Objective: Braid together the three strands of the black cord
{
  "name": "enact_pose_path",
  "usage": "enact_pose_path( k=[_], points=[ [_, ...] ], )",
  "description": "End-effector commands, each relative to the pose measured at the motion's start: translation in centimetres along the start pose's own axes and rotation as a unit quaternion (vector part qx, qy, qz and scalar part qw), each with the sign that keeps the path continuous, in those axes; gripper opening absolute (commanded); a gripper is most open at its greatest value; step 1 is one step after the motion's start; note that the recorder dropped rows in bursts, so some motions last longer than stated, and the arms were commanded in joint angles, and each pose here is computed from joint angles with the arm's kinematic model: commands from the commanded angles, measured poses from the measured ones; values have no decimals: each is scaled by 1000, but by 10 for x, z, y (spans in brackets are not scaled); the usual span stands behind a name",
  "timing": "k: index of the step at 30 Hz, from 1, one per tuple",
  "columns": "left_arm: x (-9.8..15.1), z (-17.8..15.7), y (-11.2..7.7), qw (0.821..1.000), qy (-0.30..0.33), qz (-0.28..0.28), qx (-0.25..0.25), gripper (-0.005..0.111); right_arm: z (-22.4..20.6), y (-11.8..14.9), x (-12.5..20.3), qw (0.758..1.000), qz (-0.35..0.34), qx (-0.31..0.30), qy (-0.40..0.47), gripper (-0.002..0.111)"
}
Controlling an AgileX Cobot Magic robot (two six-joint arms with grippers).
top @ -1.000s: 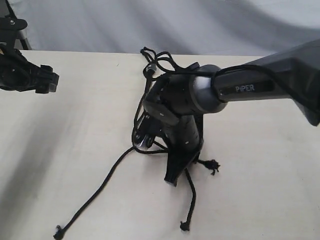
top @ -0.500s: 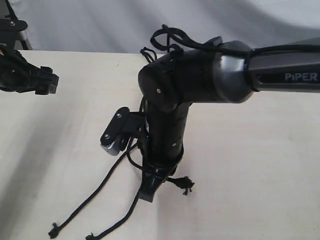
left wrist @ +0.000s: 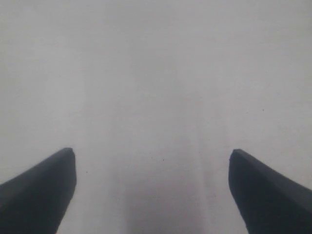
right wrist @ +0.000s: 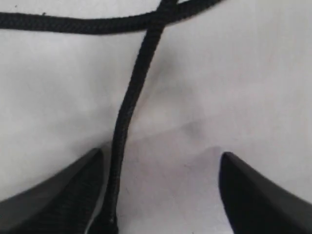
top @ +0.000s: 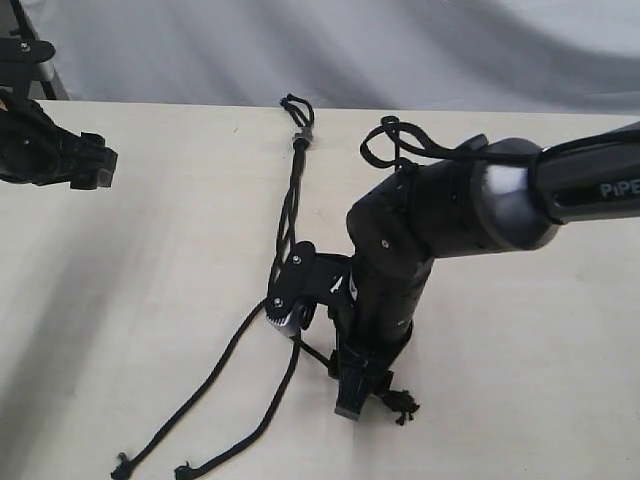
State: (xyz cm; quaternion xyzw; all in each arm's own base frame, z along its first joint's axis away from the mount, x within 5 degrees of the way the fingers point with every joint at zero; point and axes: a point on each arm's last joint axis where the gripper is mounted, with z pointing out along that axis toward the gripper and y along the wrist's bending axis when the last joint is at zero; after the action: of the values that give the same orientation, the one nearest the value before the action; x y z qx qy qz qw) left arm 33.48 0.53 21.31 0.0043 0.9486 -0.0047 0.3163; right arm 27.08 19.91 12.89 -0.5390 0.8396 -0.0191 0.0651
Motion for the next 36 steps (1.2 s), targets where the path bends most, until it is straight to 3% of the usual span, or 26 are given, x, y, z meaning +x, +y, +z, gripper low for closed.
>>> enact_pose_path(
  k=[1,6,10,16,20,22,27,31,36],
  points=[
    [3,-1,-1,1000,13,-5,5,79,-38,-7,0,997,-5,45,-55,81],
    [8,-7,-18,998,51,21,23,79,-113,-25,7,971,24,132,-196,86],
    [10,-28,-54,989,114,61,66,79,-159,-43,32,942,97,180,-266,86],
    [28,-54,-132,968,128,162,142,79,-168,-70,75,919,196,212,-270,86],
    [61,-64,-186,939,137,252,188,79,-154,-85,95,900,212,251,-288,86],
    [78,-66,-202,927,136,286,200,79,-154,-92,103,888,232,262,-299,86],
    [114,-61,-224,911,121,328,221,79,-153,-96,109,885,244,265,-293,86],
    [129,-48,-229,906,130,337,220,77,-153,-96,109,885,243,266,-294,86],
    [140,-26,-233,901,153,348,206,57,-153,-96,109,885,243,266,-294,86]
  ],
)
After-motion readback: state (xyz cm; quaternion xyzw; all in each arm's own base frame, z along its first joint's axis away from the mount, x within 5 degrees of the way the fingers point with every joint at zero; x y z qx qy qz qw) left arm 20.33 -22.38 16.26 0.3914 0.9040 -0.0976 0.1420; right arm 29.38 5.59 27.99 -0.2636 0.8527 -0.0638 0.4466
